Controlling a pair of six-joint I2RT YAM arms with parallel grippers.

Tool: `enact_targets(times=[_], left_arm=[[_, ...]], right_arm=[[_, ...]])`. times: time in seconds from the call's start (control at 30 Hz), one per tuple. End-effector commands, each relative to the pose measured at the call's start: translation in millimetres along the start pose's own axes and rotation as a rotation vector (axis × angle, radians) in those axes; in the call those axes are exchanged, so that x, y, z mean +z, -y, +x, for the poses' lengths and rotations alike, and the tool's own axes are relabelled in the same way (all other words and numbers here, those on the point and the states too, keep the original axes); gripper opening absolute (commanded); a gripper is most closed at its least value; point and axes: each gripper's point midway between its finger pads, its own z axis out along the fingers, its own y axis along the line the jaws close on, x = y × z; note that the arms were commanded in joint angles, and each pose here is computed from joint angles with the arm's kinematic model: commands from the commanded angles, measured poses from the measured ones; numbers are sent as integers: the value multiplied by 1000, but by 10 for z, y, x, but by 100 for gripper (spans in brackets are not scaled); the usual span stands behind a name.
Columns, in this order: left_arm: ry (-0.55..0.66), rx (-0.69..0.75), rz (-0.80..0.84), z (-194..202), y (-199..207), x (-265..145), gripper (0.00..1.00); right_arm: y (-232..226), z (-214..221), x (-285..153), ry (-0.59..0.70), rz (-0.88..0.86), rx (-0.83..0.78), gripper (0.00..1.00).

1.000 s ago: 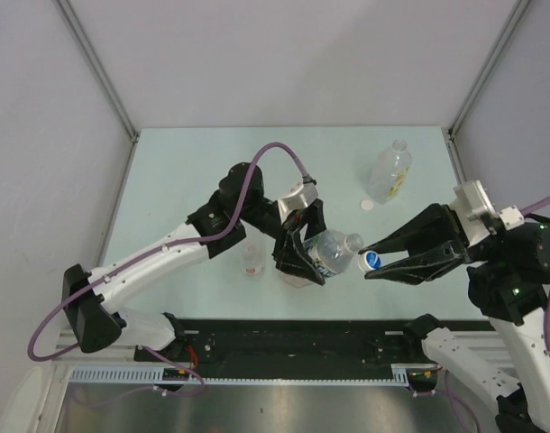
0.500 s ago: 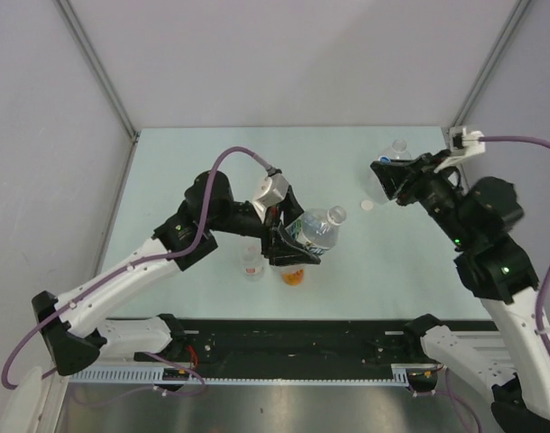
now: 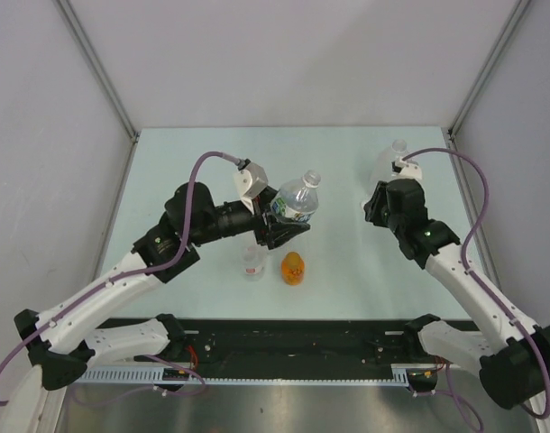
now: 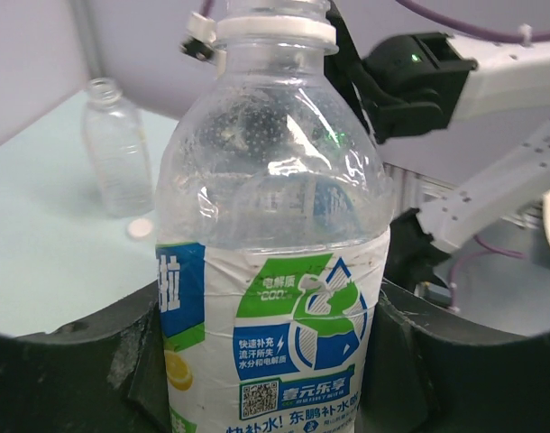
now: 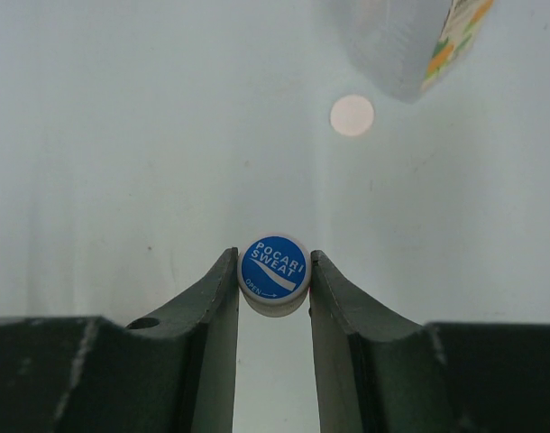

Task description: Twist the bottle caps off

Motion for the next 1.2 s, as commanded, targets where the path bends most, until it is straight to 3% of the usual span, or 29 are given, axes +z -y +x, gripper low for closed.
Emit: enact_targets(times=[0.0, 0.37, 0.77, 1.17], left_arm=[[12, 14, -214, 23, -382, -76, 0], [48, 23, -262, -20, -412, -215, 0], [23, 27, -264, 126, -428, -236, 0], [19, 26, -257, 163, -443, -182, 1]], right_arm=[[68, 175, 303, -15, 51, 93, 0], [136, 645, 898, -126, 109, 224, 0], [374, 1181, 1232, -247, 229, 175, 0], [473, 1376, 1336, -290, 267, 127, 2]])
